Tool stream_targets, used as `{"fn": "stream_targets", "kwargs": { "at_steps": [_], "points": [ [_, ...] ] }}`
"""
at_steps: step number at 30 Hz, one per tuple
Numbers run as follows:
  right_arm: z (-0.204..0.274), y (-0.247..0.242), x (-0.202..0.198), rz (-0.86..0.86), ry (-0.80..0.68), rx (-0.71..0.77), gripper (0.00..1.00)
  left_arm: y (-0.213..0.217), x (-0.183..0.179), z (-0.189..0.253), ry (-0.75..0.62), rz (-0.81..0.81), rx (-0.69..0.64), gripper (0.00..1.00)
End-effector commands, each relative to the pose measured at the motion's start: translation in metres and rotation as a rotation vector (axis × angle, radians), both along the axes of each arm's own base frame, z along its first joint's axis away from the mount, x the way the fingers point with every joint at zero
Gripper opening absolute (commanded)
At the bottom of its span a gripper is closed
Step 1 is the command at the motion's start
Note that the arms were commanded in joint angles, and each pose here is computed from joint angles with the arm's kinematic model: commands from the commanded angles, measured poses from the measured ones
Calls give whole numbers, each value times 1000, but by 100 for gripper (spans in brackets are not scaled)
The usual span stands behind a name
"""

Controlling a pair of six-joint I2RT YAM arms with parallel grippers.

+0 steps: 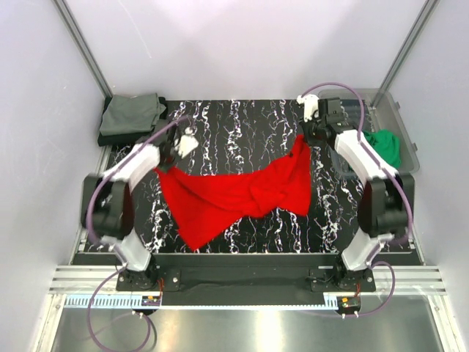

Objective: Fold and stack the t-shirts
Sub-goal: Flatten the tshirt out

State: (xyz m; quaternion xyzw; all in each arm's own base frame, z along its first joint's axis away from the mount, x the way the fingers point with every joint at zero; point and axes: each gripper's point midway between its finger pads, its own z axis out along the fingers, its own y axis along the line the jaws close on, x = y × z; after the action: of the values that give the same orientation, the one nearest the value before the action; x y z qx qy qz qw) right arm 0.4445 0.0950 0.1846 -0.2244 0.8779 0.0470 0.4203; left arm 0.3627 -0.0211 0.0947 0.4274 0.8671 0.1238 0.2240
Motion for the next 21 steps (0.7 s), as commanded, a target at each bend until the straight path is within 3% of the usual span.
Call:
{"fn": "stream_targets", "kwargs": {
  "at_steps": [1, 4, 10, 13, 18, 21],
  "points": [
    [14, -17, 49, -85, -84, 29, 0, 1, 94, 38, -219, 144, -41, 10],
    [4, -25, 75, -94, -77, 11, 0, 2, 134, 38, -252, 223, -35, 42],
    [14, -20, 77, -68, -96, 36, 0, 14, 140, 41, -294, 315, -79, 63],
    [12, -15, 64, -50, -81, 63, 0, 29, 129, 25, -248, 364, -116, 61],
    [6, -12, 50, -45, -52, 84, 0, 42, 120, -2, -99, 433, -229, 44],
    [8, -12, 48, -44, -52, 86, 0, 44, 116, -8, -5, 461, -332, 39]
  ]
}}
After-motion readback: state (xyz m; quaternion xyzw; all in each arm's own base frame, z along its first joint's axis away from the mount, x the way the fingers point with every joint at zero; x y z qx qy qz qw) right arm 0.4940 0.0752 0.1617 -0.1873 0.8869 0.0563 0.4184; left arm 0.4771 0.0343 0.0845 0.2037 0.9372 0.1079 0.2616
